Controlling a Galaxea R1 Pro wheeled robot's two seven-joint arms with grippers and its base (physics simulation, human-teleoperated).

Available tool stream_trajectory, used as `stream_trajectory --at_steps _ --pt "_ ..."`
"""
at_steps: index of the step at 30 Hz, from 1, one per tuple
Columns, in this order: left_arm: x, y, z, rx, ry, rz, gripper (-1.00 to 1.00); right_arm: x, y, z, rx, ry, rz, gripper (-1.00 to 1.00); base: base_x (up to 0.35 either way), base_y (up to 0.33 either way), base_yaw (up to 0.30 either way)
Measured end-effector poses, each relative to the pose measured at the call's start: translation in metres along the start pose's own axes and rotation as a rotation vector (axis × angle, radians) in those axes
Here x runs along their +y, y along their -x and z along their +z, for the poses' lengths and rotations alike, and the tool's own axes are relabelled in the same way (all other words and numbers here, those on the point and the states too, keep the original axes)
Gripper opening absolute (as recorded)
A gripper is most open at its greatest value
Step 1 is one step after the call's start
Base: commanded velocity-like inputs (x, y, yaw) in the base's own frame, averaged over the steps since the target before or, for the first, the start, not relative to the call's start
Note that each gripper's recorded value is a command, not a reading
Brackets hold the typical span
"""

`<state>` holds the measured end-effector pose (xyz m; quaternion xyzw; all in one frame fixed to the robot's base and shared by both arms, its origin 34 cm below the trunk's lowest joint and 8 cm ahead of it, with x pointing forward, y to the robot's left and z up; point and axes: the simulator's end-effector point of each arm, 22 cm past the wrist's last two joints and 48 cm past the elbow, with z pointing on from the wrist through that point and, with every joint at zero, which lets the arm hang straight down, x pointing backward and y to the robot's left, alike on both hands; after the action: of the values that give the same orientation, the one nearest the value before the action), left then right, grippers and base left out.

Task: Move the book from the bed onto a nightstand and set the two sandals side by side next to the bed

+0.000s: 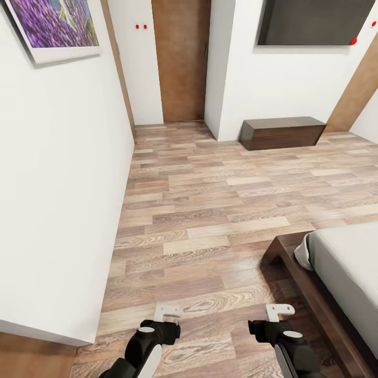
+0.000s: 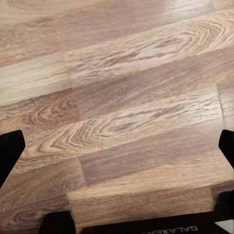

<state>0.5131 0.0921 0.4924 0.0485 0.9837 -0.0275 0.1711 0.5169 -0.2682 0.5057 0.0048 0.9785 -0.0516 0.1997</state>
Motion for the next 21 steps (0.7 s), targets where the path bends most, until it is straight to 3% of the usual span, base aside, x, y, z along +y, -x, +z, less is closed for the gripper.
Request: stream_trajectory --at_steps 10,21 --pt "0.005 -0.024 0.012 0.058 0.013 -0.001 1.00 0.003 -0.011 0.004 0.027 -0.002 -0.009 1.00 0.000 0.000 0.000" --pt "0.010 -0.035 0.025 0.033 0.036 -0.026 1.00 0.015 -0.008 0.002 0.019 -0.016 -0.036 1.00 0.000 0.000 0.000"
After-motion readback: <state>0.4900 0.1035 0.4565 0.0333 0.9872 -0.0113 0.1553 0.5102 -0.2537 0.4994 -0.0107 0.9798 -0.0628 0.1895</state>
